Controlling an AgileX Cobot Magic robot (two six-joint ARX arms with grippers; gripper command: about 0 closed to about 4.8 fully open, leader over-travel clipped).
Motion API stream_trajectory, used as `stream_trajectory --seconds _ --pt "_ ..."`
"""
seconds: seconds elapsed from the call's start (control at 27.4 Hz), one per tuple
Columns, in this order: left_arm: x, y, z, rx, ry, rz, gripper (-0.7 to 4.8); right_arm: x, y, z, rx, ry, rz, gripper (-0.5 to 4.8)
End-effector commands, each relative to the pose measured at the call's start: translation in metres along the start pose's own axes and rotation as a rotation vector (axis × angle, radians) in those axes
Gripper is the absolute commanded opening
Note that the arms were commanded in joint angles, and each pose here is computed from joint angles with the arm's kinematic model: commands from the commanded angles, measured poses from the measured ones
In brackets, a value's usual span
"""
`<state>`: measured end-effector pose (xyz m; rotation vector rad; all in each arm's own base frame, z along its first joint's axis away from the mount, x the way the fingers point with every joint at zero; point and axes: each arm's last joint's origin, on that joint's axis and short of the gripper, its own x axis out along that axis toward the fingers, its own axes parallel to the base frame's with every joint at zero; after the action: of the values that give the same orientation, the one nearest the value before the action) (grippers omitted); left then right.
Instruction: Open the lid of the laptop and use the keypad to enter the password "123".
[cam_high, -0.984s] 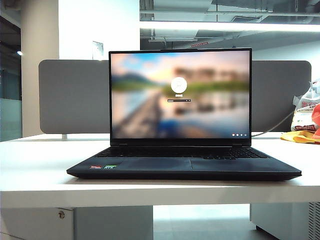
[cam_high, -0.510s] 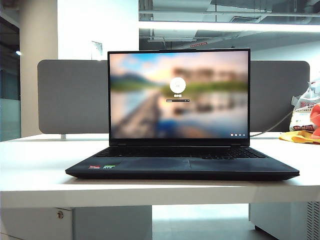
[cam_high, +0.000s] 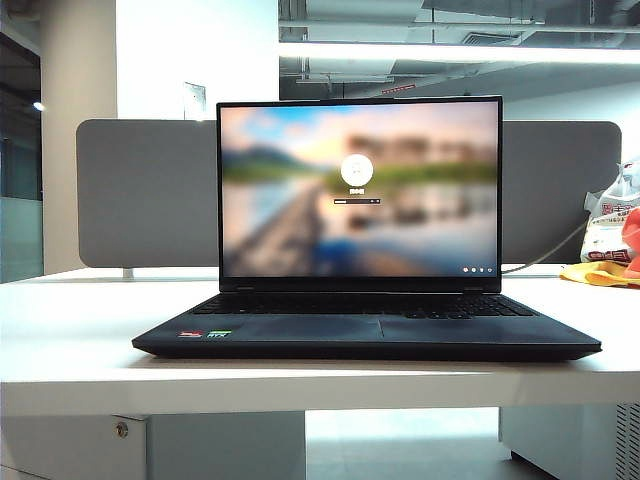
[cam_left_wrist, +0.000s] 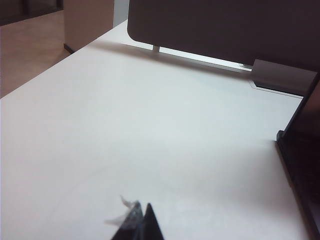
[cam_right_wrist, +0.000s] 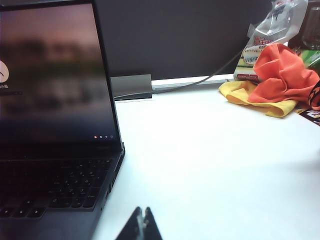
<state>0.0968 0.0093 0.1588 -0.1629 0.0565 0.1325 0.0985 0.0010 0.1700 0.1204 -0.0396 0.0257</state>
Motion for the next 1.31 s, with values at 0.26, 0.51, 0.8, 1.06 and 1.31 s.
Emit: stream_trajectory --seconds 0.26,0.51,0.8,1.06,1.31 --pt "0.0 0.0 0.0 -0.004 -0.004 -0.003 -0.05 -0.001 -0.002 -0.009 -0.035 0.074 -0.035 -0.05" --pt "0.0 0.0 0.0 -0.003 -0.004 -0.003 -0.05 -0.002 -0.002 -0.014 -0.114 0.129 -0.035 -0.05" --pt "0.0 0.0 0.0 -0.003 -0.004 -0.003 -0.05 -0.002 -0.003 -0.016 -0.198 0.155 -0.027 -0.05" --pt "0.0 0.0 0.0 -0.003 -0.004 -0.003 -0.05 -0.002 -0.002 -0.016 -0.194 0.153 -0.026 -0.05" --pt "0.0 0.0 0.0 -0.003 -0.004 -0.003 -0.05 -0.002 -0.002 -0.014 -0.165 0.137 -0.025 -0.05"
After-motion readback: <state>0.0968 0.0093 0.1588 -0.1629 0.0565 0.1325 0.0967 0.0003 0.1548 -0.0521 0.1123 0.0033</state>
